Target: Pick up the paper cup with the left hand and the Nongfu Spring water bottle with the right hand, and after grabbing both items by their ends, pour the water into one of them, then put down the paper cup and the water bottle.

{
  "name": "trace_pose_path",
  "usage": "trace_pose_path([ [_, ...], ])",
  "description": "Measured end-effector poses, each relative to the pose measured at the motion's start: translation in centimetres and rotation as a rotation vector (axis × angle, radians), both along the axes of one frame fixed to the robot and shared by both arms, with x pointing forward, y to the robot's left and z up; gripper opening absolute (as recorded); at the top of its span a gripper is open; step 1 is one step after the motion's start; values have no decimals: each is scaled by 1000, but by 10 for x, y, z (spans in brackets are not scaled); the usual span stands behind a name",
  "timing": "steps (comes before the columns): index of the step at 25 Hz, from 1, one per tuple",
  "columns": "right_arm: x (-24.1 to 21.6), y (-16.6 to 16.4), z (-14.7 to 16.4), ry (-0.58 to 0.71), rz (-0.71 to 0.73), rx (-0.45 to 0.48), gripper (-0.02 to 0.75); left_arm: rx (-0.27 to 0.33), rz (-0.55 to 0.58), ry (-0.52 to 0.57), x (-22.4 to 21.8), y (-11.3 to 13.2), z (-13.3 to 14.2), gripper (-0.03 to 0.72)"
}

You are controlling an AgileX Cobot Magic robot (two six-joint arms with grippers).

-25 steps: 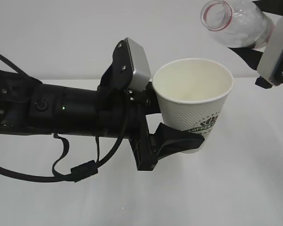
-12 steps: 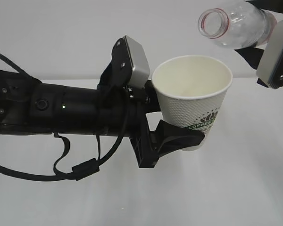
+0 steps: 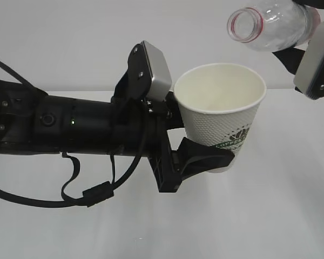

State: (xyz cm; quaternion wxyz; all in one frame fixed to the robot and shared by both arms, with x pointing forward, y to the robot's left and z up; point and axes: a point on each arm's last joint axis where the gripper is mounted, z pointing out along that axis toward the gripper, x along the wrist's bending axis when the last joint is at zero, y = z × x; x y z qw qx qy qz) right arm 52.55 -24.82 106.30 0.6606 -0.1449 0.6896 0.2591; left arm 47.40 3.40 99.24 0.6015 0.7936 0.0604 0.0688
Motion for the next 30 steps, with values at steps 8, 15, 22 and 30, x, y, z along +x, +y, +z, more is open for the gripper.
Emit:
trace_pose_path([
  [8,1,-2,2,-30,-24,-12,504,0,0,0,0,0,0,545],
  [15,2,-2,3,-57,-34,-34,504,0,0,0,0,0,0,545],
  [22,2,-3,5,-85,-40,-36,504,0,0,0,0,0,0,545],
  [30,1,-2,7,-106,-30,-25,504,0,0,0,0,0,0,545],
])
